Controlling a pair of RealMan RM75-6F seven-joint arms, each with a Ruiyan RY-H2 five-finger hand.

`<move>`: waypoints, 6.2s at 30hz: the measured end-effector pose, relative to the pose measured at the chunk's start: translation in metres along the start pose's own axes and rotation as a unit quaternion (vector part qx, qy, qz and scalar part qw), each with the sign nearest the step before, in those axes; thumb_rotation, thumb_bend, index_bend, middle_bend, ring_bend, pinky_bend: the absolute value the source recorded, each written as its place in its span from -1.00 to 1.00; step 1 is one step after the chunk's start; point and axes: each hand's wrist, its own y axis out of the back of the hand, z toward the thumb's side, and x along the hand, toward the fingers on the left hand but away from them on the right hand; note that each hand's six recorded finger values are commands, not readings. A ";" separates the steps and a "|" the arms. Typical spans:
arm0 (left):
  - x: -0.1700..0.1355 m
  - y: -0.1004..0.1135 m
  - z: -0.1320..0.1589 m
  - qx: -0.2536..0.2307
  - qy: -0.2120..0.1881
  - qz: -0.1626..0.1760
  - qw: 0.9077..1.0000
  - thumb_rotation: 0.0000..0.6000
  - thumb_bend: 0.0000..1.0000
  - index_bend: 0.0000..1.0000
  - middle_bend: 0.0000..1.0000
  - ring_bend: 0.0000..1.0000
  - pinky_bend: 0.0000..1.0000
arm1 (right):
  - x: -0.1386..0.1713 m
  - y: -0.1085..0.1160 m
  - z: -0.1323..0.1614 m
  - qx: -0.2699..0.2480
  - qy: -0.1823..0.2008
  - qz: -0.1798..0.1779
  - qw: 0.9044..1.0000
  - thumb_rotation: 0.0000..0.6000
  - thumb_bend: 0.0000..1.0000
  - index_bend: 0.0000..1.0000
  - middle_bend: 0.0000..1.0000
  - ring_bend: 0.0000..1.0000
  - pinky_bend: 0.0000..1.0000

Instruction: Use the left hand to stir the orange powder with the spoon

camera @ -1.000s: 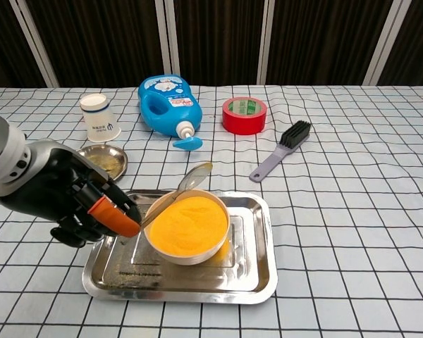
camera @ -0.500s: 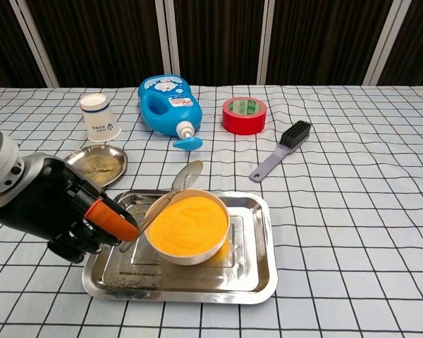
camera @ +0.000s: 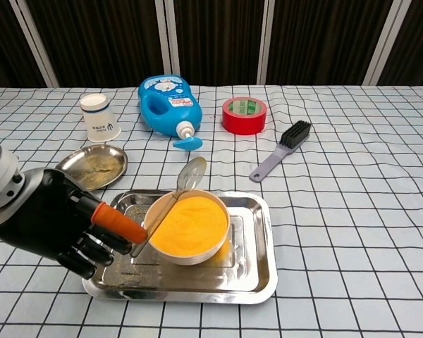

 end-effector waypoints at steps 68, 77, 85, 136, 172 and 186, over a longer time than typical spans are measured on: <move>-0.005 0.041 -0.031 -0.155 0.024 -0.137 0.978 1.00 -0.79 -0.37 0.41 0.51 0.73 | 0.000 0.000 -0.001 -0.003 -0.003 0.000 1.000 1.00 -0.38 -1.00 -1.00 -1.00 -1.00; -0.014 0.052 -0.031 -0.154 0.011 -0.124 0.980 1.00 -0.89 -0.46 0.36 0.47 0.73 | 0.000 0.000 -0.001 -0.004 -0.004 0.001 1.000 1.00 -0.38 -1.00 -1.00 -1.00 -1.00; -0.026 0.067 -0.037 -0.158 0.005 -0.108 0.982 1.00 -0.97 -0.52 0.33 0.45 0.73 | 0.000 0.000 -0.001 -0.004 -0.004 0.002 1.000 1.00 -0.38 -1.00 -1.00 -1.00 -1.00; -0.094 0.157 0.007 0.340 -0.180 0.422 0.821 1.00 -0.82 -0.38 0.49 0.57 0.74 | 0.001 -0.002 0.000 -0.005 -0.006 0.008 1.000 1.00 -0.38 -1.00 -1.00 -1.00 -1.00; -0.045 0.016 0.000 0.553 -0.213 0.451 0.667 1.00 -0.04 -0.24 0.57 0.67 0.80 | 0.000 -0.001 0.000 -0.009 -0.005 0.008 1.000 1.00 -0.38 -1.00 -1.00 -1.00 -1.00; -0.031 0.007 -0.007 0.575 -0.187 0.433 0.669 1.00 -0.12 -0.26 0.57 0.67 0.80 | 0.000 -0.001 0.000 -0.009 -0.005 0.008 1.000 1.00 -0.38 -1.00 -1.00 -1.00 -1.00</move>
